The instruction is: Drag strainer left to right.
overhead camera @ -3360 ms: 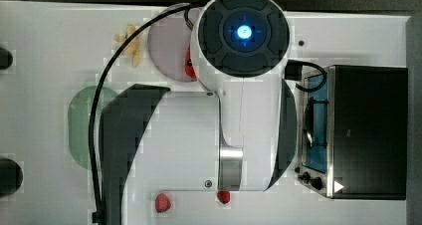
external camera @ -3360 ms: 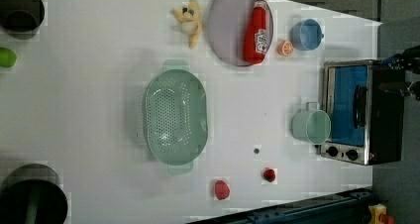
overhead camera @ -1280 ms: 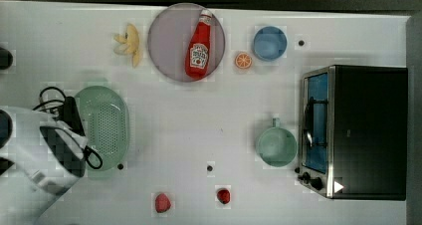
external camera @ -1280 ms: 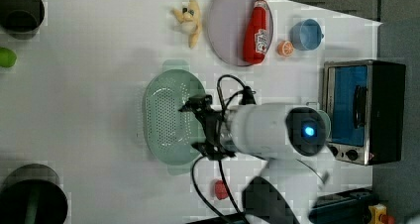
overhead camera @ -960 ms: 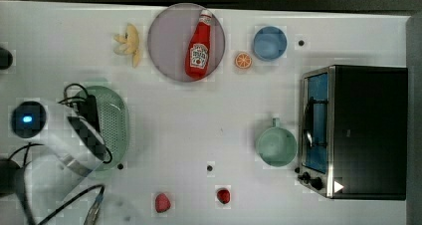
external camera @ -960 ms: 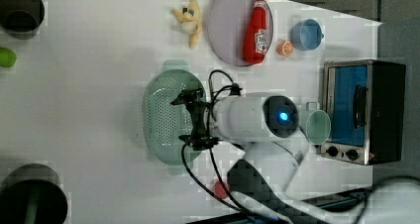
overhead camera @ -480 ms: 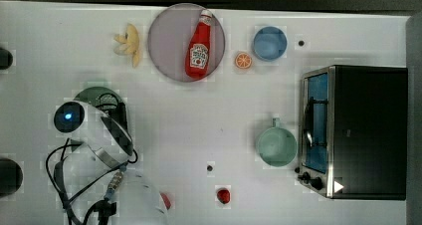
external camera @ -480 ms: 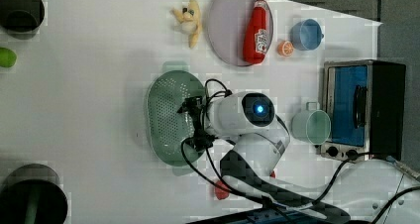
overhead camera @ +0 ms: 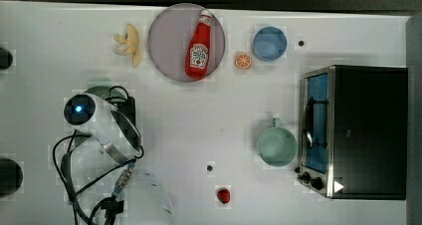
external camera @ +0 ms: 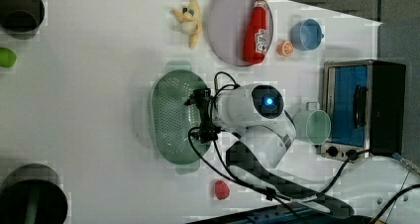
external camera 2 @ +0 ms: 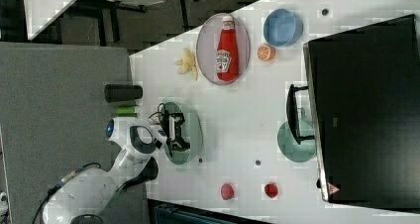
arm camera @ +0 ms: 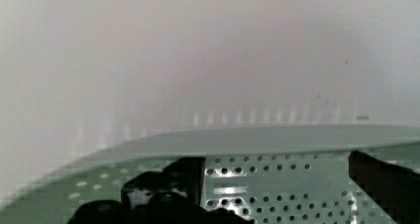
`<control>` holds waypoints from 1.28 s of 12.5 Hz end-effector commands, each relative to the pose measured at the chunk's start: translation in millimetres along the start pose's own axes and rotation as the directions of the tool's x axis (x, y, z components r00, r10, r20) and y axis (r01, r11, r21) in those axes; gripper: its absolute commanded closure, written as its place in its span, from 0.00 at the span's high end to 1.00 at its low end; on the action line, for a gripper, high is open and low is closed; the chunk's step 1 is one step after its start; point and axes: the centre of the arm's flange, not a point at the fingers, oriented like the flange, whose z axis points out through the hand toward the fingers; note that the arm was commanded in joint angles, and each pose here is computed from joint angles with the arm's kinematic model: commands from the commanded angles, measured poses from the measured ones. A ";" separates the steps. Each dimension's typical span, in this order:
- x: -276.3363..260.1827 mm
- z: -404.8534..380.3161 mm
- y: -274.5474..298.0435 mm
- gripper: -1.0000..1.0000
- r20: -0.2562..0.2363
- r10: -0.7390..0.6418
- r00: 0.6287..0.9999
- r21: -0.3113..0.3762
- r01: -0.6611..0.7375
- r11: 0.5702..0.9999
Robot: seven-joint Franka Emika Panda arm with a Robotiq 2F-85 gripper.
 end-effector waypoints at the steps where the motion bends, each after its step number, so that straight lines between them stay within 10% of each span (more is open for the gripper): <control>1: 23.1 -32.4 -12.8 1.00 0.005 0.077 0.997 0.072 -0.077 0.994; 16: 127.9 -27.5 1.2 1.00 -0.045 0.060 0.997 0.043 -0.058 0.997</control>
